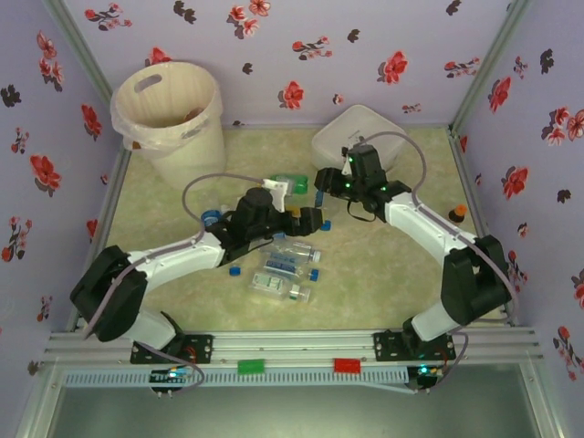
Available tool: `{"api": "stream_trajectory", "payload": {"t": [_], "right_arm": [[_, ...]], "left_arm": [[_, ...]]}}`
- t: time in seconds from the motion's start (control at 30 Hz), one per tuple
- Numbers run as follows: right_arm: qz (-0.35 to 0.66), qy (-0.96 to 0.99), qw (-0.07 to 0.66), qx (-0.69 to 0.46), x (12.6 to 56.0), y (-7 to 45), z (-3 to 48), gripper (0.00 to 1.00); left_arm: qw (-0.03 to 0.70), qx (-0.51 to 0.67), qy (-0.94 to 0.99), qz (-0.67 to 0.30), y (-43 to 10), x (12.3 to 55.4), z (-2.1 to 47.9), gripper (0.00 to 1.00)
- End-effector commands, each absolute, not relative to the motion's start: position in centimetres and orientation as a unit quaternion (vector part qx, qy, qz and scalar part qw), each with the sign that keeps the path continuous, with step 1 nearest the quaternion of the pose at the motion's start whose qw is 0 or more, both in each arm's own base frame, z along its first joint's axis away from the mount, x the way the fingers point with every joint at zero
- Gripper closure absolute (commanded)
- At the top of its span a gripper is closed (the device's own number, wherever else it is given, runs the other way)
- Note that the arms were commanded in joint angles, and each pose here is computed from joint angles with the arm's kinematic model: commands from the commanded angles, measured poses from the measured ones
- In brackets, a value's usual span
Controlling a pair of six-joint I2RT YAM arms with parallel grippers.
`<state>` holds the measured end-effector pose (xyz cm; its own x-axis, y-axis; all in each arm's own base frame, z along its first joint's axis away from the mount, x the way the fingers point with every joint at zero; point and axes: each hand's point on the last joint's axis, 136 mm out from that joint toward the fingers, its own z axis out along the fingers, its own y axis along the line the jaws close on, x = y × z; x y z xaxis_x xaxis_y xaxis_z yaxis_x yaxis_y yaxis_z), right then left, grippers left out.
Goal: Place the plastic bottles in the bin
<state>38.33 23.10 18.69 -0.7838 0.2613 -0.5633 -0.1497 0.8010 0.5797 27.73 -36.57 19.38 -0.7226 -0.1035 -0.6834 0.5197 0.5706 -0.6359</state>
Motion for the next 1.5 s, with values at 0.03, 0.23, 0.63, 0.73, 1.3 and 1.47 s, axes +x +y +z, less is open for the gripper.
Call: {"api": "stream_trajectory", "payload": {"t": [0.03,0.23,0.63,0.73,1.3,1.47], "right_arm": [[0.374,0.863,0.338,0.040,37.7,23.9,21.2,0.51],[0.402,0.851,0.334,0.051,36.7,24.0,21.7,0.52],[0.407,0.845,0.340,0.062,35.2,23.1,22.2,0.52],[0.397,0.850,0.341,0.060,35.2,22.9,22.2,0.52],[0.326,0.860,0.378,0.106,36.0,19.4,22.5,0.00],[0.278,0.867,0.396,0.119,36.1,16.9,22.5,0.00]], "left_arm": [[0.350,0.150,0.797,-0.469,-38.5,27.7,20.4,0.00],[0.350,0.152,0.798,-0.466,-39.5,28.6,19.7,0.00],[0.337,0.167,0.797,-0.473,-42.0,31.9,18.9,0.20],[0.334,0.164,0.794,-0.480,-42.1,31.9,18.8,0.32],[0.326,0.112,0.811,-0.472,-38.2,32.0,18.0,0.64],[0.355,0.097,0.824,-0.431,-34.7,32.6,19.3,0.64]]}}
